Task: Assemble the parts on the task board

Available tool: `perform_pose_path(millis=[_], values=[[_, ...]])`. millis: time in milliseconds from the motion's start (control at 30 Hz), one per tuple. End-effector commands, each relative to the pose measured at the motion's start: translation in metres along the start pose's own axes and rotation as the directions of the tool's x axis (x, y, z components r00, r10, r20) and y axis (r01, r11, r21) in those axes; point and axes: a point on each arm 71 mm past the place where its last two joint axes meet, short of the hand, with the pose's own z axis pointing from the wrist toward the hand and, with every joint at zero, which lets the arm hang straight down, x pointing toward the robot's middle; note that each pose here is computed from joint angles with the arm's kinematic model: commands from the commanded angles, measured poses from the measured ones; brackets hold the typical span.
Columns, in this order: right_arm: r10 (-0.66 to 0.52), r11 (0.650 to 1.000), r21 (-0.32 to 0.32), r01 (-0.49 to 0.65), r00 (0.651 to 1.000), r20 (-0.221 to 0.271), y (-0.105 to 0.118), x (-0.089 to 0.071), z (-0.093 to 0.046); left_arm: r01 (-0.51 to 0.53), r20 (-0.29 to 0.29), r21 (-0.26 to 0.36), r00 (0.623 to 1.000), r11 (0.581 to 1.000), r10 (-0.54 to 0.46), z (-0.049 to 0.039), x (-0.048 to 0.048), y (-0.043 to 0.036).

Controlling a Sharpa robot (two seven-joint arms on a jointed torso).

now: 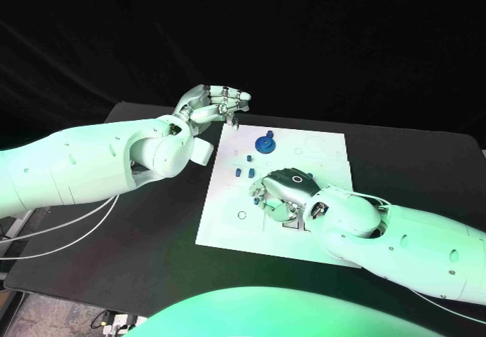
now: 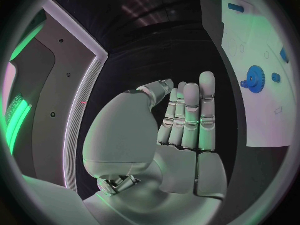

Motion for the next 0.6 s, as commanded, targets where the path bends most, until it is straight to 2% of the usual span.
perform_pose_path(millis=[33, 333, 433, 600], values=[[0.010, 1.000, 0.016, -0.010, 1.000, 0.013, -0.003, 0.000, -0.003, 0.013, -0.021, 0.004, 1.000, 1.000, -0.013, 0.0004, 0.0025, -0.0012], [0.026, 0.999, 0.035, -0.027, 0.999, 0.036, -0.008, -0.007, -0.019, 0.015, -0.025, 0.000, 1.000, 1.000, -0.015, -0.0002, 0.0017, -0.0010], [0.027, 0.999, 0.039, -0.030, 0.998, 0.062, -0.011, -0.014, -0.026, 0.015, -0.025, -0.001, 1.000, 1.000, -0.015, -0.0004, 0.0013, -0.0009], [0.043, 0.997, 0.063, -0.050, 0.992, 0.118, -0.021, -0.035, -0.044, 0.016, -0.027, -0.002, 1.000, 1.000, -0.016, -0.0008, 0.0009, -0.0009]])
